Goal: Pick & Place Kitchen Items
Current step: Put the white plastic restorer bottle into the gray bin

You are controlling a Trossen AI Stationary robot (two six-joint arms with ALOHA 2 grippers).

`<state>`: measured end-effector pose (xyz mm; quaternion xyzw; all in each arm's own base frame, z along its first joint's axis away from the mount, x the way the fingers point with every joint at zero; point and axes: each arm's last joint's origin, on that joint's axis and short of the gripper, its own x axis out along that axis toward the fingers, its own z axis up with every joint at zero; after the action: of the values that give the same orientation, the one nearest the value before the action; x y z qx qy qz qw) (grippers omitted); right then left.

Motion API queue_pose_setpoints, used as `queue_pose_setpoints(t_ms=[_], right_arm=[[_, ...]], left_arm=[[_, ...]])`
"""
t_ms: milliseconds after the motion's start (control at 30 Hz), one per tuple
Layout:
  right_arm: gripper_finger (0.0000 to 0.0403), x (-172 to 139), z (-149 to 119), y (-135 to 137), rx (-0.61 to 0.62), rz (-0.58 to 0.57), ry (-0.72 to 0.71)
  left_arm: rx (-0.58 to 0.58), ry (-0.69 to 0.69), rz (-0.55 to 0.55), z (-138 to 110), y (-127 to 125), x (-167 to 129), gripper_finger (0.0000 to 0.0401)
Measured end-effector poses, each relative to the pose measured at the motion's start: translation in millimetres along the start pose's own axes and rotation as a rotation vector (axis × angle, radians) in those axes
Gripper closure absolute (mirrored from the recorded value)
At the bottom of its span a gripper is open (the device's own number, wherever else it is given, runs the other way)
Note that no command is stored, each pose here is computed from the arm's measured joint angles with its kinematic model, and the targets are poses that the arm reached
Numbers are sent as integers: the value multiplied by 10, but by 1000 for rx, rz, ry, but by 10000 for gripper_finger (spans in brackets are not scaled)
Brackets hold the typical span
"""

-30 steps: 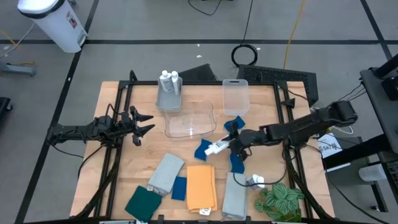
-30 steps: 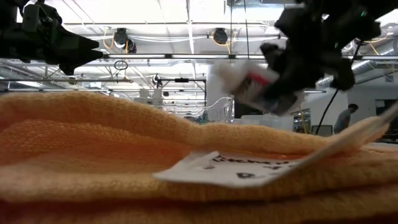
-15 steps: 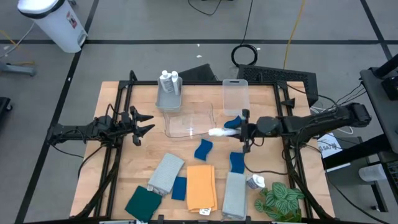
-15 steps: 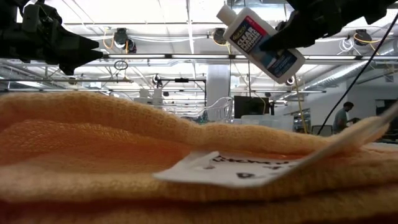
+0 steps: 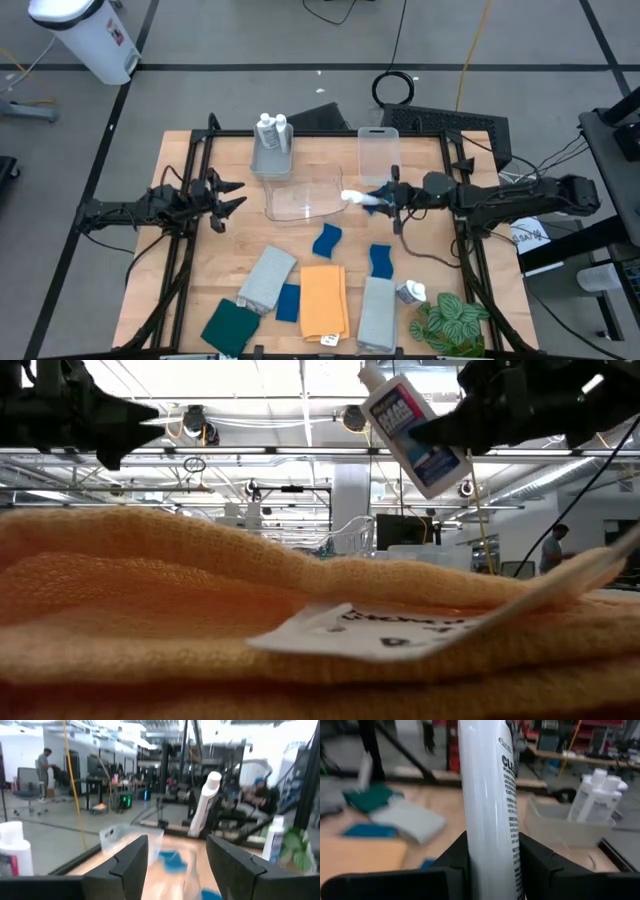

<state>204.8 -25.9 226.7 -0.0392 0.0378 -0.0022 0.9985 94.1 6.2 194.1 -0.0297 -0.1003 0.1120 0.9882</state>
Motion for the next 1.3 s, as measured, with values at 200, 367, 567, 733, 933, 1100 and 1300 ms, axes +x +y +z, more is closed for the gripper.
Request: queue_pose_setpoints(t_ms=[200,367,567,733,933,1100,1300], right_arm=[[308,-114,-47,-185,71,58,-150],[308,-174,-122,-292,89,6,-157],[308,-188,-111,-382,61,-38,-194],[308,-209,-24,-381,53,10,-286],[308,-242,51,-305,128,284,-331],[308,-255,116,-268,94,447,-337],[309,-265,143,-235,94,612,-299]], left_arm=[[-59,-88,-5,88,-2,-4,194],[-40,-116,15,115,3,-7,194],[-40,-116,57,113,15,-7,194],[-44,-126,70,123,19,-8,194],[-119,-161,70,155,21,-13,194],[-161,-100,71,94,17,12,194],[-144,-86,73,81,8,52,194]])
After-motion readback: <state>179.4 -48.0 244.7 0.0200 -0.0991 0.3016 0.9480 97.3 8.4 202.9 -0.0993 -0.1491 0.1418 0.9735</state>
